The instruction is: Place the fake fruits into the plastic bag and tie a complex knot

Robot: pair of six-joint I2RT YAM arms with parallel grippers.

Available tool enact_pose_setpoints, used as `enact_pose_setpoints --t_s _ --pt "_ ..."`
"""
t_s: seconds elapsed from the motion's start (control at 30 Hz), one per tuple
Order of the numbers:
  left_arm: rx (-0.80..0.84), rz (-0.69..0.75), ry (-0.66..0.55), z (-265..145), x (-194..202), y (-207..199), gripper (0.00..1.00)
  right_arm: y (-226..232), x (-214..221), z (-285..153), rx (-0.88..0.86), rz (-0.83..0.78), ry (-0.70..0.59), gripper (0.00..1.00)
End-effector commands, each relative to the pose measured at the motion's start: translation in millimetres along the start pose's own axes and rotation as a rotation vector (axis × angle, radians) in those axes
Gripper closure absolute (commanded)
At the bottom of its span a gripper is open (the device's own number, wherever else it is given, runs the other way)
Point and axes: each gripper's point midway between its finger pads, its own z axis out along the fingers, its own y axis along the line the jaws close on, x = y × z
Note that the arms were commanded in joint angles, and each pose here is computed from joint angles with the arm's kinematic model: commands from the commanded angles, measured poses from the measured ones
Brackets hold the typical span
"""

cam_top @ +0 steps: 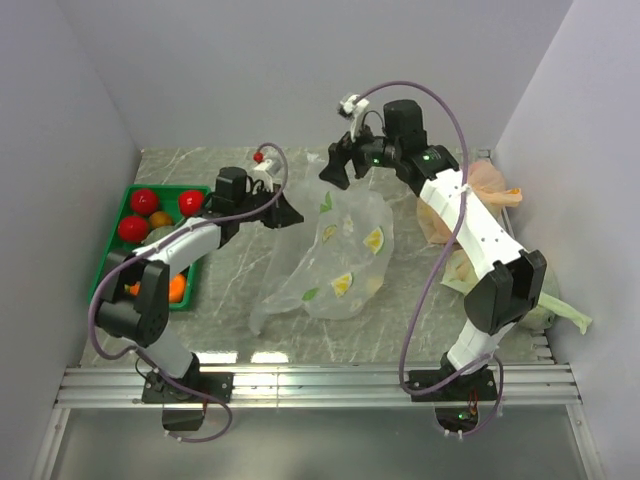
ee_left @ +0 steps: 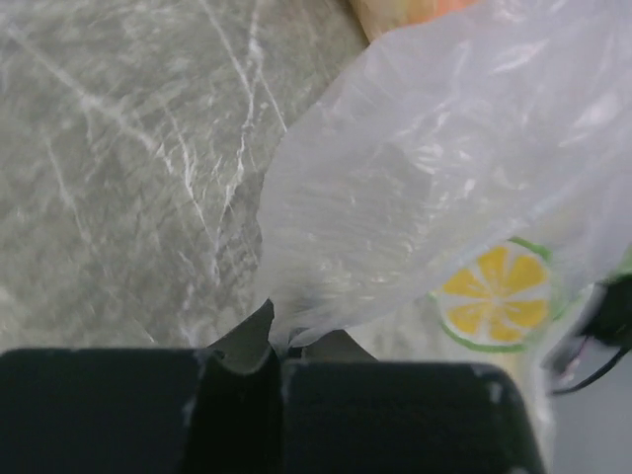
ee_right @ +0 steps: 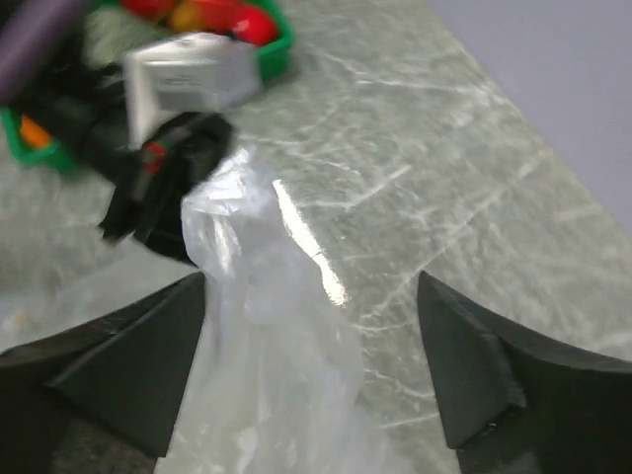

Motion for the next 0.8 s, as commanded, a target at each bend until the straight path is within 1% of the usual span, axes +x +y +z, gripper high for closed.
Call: enact_pose_setpoints --t_s 0.0,0.07,0.1,0.2,0.3,0.4,0.53,0.63,0.67,0.73,0.77 --pt "-0.081 -0.248 -0.170 -20.4 -44.4 -15.3 1.00 -39.4 -17.4 -39.0 0.245 0.248 -0.061 0.05" --pt "-0.120 -0.323 -0.182 -23.3 -46.8 -13.6 1.00 -49.4 -10.5 -56.9 0.317 0.329 -0.087 0.04" --pt "-0.229 -0.418 -0.226 -26.0 -50.3 2.3 1.00 -52.2 -1.9 -73.7 0.358 0.388 -0.096 0.04" --pt "-0.419 -0.605 -0.112 -22.1 -24.6 22.7 1.00 -46.4 14.4 -97.2 0.404 0.466 -0.098 0.03" --pt "-0.405 -0.668 -0.096 -14.4 -16.3 23.6 1.00 -33.5 30.1 -105.3 0.415 0.511 -0.093 0.03" --pt "-0.377 -0.666 -0.129 -9.1 -18.6 21.0 1.00 -16.2 45.3 -98.3 0.374 0.544 -0.072 0.02" --pt "-0.382 -0.671 -0.134 0.2 -23.7 19.8 0.99 8.8 59.9 -70.8 0.331 0.551 -0.032 0.02" --pt "-0.384 -0.676 -0.124 3.2 -22.7 20.4 0.97 7.1 76.8 -50.9 0.378 0.535 0.031 0.01" --pt "-0.386 -0.670 -0.124 3.1 -22.6 20.8 0.97 10.8 80.4 -36.4 0.367 0.532 0.062 0.01" --pt "-0.390 -0.665 -0.126 3.3 -20.4 22.3 0.96 12.7 87.1 -24.7 0.371 0.537 0.107 0.01" --pt "-0.390 -0.663 -0.125 3.7 -19.5 22.4 0.95 15.3 90.2 -12.3 0.358 0.524 0.133 0.01"
